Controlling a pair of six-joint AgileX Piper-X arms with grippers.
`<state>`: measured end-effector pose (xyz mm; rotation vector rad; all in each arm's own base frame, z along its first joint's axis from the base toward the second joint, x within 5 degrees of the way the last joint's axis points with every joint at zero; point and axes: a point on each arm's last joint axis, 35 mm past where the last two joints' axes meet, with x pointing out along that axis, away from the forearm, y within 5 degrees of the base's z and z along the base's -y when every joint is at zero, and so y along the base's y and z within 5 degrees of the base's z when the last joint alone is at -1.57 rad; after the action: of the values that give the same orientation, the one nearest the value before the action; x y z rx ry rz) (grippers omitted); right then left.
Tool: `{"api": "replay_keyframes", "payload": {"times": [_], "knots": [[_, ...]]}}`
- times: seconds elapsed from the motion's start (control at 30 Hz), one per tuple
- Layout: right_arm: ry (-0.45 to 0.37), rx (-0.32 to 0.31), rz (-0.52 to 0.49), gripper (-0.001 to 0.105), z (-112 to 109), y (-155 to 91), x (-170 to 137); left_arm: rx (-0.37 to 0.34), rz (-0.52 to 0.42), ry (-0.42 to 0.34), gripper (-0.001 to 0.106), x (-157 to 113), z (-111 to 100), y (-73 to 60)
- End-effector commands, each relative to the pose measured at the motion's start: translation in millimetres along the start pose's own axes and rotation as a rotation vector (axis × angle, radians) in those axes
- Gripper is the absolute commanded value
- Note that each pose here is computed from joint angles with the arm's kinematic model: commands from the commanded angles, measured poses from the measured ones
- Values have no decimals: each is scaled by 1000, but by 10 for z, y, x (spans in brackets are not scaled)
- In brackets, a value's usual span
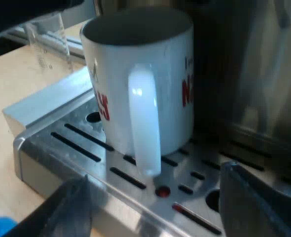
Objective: Remove mug from coffee machine
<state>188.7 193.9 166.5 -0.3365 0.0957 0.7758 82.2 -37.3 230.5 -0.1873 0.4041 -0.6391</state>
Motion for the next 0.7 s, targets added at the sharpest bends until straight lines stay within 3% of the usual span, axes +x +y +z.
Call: {"api": "replay_keyframes", "payload": {"times": [0.03, 0.47, 0.6, 0.7], "knots": [[-16, -5, 8, 58, 40, 9, 112, 0, -6, -6, 87, 1, 7, -5], [12, -11, 30, 58, 5, 118, 557, 0, -6, -6, 87, 1, 7, -5], [21, 49, 2, 58, -3, 121, 702, 0, -6, -6, 87, 1, 7, -5], [17, 51, 1, 58, 7, 125, 793, 0, -6, -6, 87, 1, 7, -5]]}}
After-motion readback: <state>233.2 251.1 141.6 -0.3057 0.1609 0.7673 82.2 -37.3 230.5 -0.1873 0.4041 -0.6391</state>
